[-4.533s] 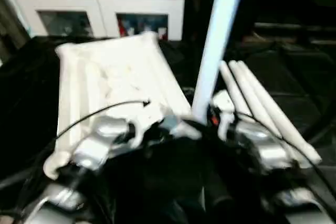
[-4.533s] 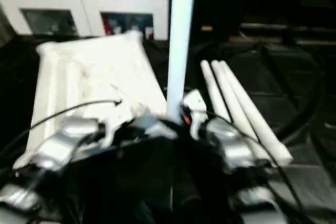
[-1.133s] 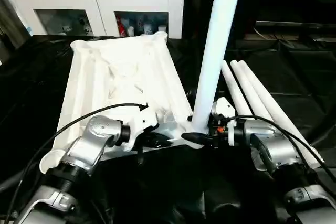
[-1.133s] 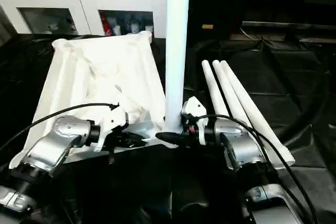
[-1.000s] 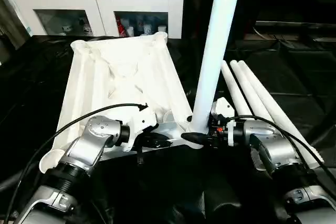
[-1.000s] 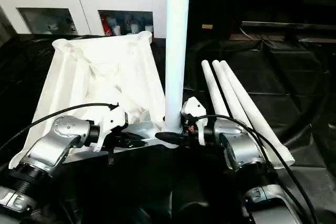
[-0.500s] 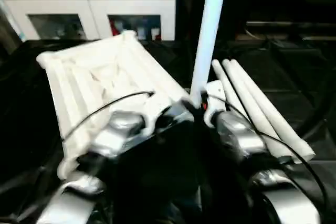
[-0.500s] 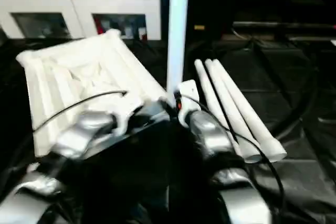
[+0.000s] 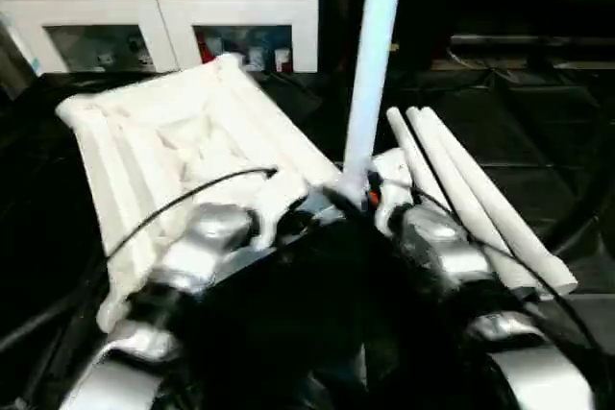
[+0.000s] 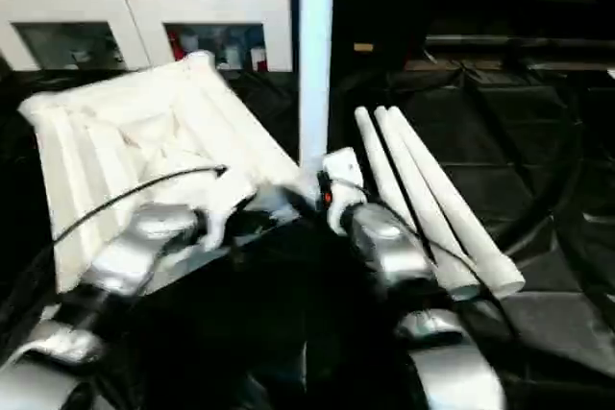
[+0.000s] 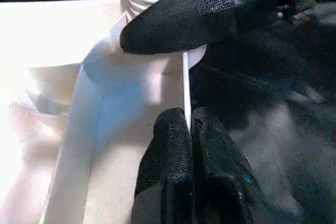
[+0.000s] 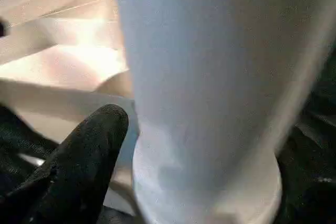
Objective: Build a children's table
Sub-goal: Rotate leg to tighten
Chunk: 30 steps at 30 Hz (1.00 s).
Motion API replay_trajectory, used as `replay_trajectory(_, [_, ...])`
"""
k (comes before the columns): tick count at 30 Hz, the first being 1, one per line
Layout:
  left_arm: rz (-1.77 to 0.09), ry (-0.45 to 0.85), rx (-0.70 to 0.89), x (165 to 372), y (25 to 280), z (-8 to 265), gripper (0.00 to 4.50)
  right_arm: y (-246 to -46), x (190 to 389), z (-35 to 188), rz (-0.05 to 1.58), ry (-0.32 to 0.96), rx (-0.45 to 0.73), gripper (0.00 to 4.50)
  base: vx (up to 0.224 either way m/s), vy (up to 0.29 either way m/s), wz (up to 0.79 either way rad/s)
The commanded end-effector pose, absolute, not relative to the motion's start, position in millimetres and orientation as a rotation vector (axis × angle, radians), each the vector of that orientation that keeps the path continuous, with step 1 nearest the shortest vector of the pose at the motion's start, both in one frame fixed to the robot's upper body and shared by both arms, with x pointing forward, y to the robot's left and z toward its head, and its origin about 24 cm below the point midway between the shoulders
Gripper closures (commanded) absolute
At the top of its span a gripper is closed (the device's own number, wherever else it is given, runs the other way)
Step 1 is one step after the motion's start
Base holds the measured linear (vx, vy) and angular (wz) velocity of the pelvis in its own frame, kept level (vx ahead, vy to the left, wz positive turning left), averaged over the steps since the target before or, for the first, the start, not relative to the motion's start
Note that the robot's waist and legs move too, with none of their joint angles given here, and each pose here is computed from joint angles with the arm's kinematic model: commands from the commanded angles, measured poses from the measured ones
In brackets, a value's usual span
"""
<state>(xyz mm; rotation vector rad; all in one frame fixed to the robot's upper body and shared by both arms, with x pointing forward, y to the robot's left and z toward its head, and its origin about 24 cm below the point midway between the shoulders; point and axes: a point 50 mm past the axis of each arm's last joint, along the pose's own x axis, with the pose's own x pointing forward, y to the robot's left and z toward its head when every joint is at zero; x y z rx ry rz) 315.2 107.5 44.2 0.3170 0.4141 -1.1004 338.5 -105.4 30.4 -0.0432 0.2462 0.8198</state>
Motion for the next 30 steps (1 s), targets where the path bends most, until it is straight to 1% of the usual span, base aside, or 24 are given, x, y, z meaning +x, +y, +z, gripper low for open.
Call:
replay_trajectory(1, [-1.246,0.314,0.302,308,90,56,4.5,-91.2,326.1,27,1.016,0.272,-0.078,0.65,0.0,0.0,0.0])
replay_trajectory(2, [-1.248,0.315,0.303,308,91,56,4.5,-92.0,325.7,27,1.022,0.273,-0.08,0.65,0.0,0.0,0.0])
replay_trajectory(4, [-1.282,0.326,0.308,305,98,55,4.5,-103.3,318.6,27,1.121,0.284,-0.104,0.65,0.0,0.0,0.0])
replay_trajectory(5, [-1.287,0.327,0.307,304,98,55,4.5,-104.2,318.0,27,1.129,0.286,-0.105,0.65,0.0,0.0,0.0])
replay_trajectory(8, [-1.345,0.342,0.305,298,105,55,4.5,-115.1,310.8,29,1.214,0.303,-0.11,0.65,0.0,0.0,0.0])
replay_trajectory(9, [-1.355,0.345,0.304,297,106,55,4.5,-116.3,310.0,29,1.225,0.309,-0.106,0.9,0.0,0.0,0.0])
replay_trajectory(10, [-1.364,0.352,0.303,296,108,54,4.5,-117.9,308.6,29,1.241,0.313,-0.105,0.98,0.0,0.0,0.0])
replay_trajectory(13, [-1.384,0.365,0.305,293,112,54,4.5,-120.5,306.6,30,1.263,0.328,-0.104,1.03,0.0,0.0,0.0])
replay_trajectory(16, [-1.405,0.382,0.304,291,116,53,4.5,-121.6,304.8,30,1.278,0.336,-0.096,1.36,0.0,0.0,0.0])
replay_trajectory(17, [-1.406,0.383,0.305,291,117,53,4.5,-121.6,304.8,30,1.279,0.336,-0.095,1.36,0.0,0.0,0.0])
replay_trajectory(19, [-1.401,0.382,0.304,291,117,53,4.5,-119.7,303.5,30,1.284,0.339,-0.085,1.66,0.0,0.0,0.0])
replay_trajectory(22, [-1.376,0.378,0.303,293,116,53,4.5,-117.1,302.9,28,1.277,0.344,-0.075,1.72,0.0,0.0,0.0])
replay_trajectory(23, [-1.36,0.375,0.301,294,115,53,4.5,-116.1,303.2,27,1.264,0.346,-0.073,1.74,0.0,0.0,0.0])
replay_trajectory(24, [-1.313,0.374,0.3,298,113,53,4.5,-114.1,306.7,25,1.205,0.344,-0.071,1.74,0.0,0.0,0.0])
replay_trajectory(25, [-1.226,0.362,0.286,306,109,54,4.5,-111.3,314.6,19,1.071,0.356,-0.077,1.75,0.0,0.0,0.0])
replay_trajectory(26, [-1.171,0.351,0.27,311,105,55,4.5,-110.2,319.9,15,0.976,0.374,-0.083,1.75,0.0,0.0,0.0])
replay_trajectory(27, [-1.162,0.349,0.266,312,105,55,4.5,-109.9,321.1,14,0.955,0.376,-0.086,1.76,0.0,0.0,0.0])
replay_trajectory(28, [-1.106,0.341,0.238,318,99,57,4.5,-108.0,328.4,10,0.816,0.391,-0.083,1.76,0.0,0.0,0.0])
replay_trajectory(29, [-1.093,0.342,0.229,319,97,57,4.5,-107.2,330.5,9,0.772,0.396,-0.074,1.76,0.0,0.0,0.0])
replay_trajectory(30, [-1.093,0.342,0.229,319,97,57,4.5,-107.2,330.5,9,0.772,0.396,-0.074,1.76,0.0,0.0,0.0])
